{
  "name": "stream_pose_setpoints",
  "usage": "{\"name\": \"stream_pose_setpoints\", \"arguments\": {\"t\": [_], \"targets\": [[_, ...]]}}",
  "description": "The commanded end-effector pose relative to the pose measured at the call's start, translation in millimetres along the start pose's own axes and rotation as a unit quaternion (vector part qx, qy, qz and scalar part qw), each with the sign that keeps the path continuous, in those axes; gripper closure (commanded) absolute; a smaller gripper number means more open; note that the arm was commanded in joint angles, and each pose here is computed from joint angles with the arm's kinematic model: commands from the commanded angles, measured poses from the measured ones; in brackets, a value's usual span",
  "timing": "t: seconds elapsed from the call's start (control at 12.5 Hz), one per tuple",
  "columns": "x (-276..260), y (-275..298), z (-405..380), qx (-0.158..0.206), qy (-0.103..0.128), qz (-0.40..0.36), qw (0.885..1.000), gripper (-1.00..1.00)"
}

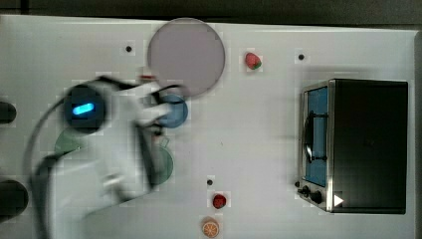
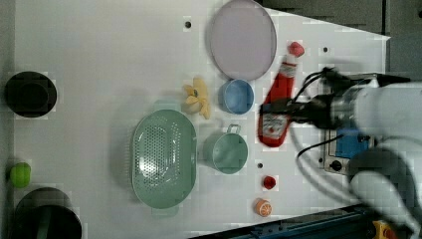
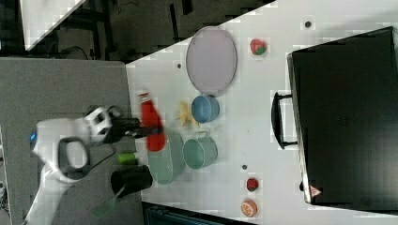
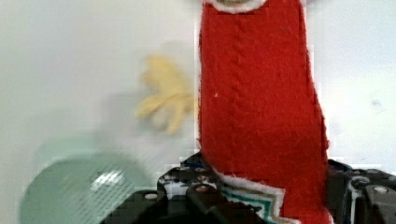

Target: Pick ketchup from strainer and place it on the table

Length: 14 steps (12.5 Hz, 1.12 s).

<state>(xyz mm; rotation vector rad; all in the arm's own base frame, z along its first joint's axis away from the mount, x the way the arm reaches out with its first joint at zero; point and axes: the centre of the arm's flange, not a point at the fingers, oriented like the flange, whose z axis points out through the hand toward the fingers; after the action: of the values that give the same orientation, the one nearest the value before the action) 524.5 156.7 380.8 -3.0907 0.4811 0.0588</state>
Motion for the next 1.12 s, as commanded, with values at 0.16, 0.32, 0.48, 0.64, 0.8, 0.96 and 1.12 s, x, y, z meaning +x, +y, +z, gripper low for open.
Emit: {"name": "stream_pose_setpoints", "arguments": {"t": [0.16,0.32,0.48,0.64,0.8,0.96,1.12], "targets": [[55.5,135.4,18.4,-0.009,-0.017,0.010,1.000,-0.25],[59.3,176.0,36.3,-0.010,-0.022,0.016,1.000,-0.25],[55.3,198.6,60.6,-0.011,-0.029,0.033,0.999,-0.25],[50.4,202.8,92.7,-0.012,-0.034,0.036,0.999,-0.25],[49.5,199.0,127.9,-0.011,-0.035,0.032,0.999,-0.25],[49.5,197.5,163.5,-0.011,-0.043,0.030,0.999,-0.25],[49.0,197.9,191.3,-0.010,-0.047,0.031,0.998,-0.25]]}}
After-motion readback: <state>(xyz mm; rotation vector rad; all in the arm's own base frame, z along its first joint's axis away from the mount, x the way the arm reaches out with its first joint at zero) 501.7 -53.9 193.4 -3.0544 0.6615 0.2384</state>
